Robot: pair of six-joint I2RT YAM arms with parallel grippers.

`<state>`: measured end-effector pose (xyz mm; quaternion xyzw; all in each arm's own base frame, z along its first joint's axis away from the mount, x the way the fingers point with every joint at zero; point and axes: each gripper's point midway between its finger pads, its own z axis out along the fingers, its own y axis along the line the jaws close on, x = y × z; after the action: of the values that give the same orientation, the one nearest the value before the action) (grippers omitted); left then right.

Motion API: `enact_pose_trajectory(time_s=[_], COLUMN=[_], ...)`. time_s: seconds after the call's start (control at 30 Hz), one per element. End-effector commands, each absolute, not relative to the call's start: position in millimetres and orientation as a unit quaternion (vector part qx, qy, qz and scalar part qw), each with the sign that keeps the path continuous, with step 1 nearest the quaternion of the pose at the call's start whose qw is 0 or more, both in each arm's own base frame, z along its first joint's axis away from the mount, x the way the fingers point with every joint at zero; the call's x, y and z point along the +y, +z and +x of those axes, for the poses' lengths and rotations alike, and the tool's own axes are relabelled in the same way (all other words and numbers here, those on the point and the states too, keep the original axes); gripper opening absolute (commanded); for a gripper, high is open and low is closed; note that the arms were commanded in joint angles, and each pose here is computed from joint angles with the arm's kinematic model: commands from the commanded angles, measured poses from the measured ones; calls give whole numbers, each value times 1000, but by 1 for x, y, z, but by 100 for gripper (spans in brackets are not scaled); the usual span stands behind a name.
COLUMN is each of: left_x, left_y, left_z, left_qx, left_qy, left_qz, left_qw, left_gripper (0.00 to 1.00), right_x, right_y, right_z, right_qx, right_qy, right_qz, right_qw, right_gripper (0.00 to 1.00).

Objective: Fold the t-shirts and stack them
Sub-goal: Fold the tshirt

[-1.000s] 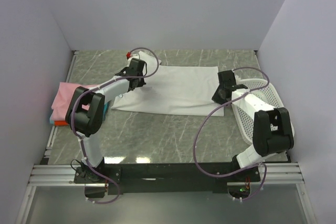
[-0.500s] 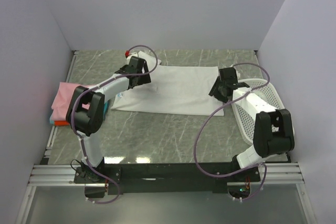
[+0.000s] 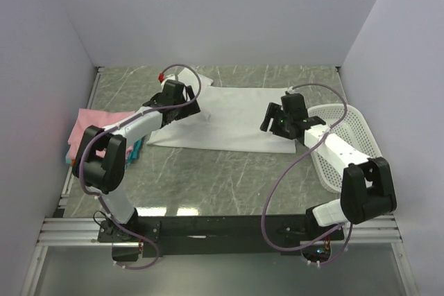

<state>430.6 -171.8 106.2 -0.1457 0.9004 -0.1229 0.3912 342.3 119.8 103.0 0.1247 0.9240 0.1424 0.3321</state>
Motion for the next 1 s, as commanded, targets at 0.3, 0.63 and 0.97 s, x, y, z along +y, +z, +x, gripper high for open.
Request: enact_pose_trajectory(time_s=[0.3, 0.63, 0.97], left_x=[-182, -163, -143], left_y=[47, 18, 12], left_z=[397, 336, 249], left_qx=[919, 924, 913], left_qy=[-161, -155, -150], left_qz=[-173, -221, -284], left_qw=[315, 271, 251], left_gripper=[99, 99, 99], right_x=[141, 128, 127], right_y=[37, 6, 6], right_z=[329, 281, 208], right_qx=[956, 967, 962], right_qy=[111, 84, 111], right_qz=[95, 119, 127], right_qw=[255, 210, 216], right_gripper=[79, 79, 79])
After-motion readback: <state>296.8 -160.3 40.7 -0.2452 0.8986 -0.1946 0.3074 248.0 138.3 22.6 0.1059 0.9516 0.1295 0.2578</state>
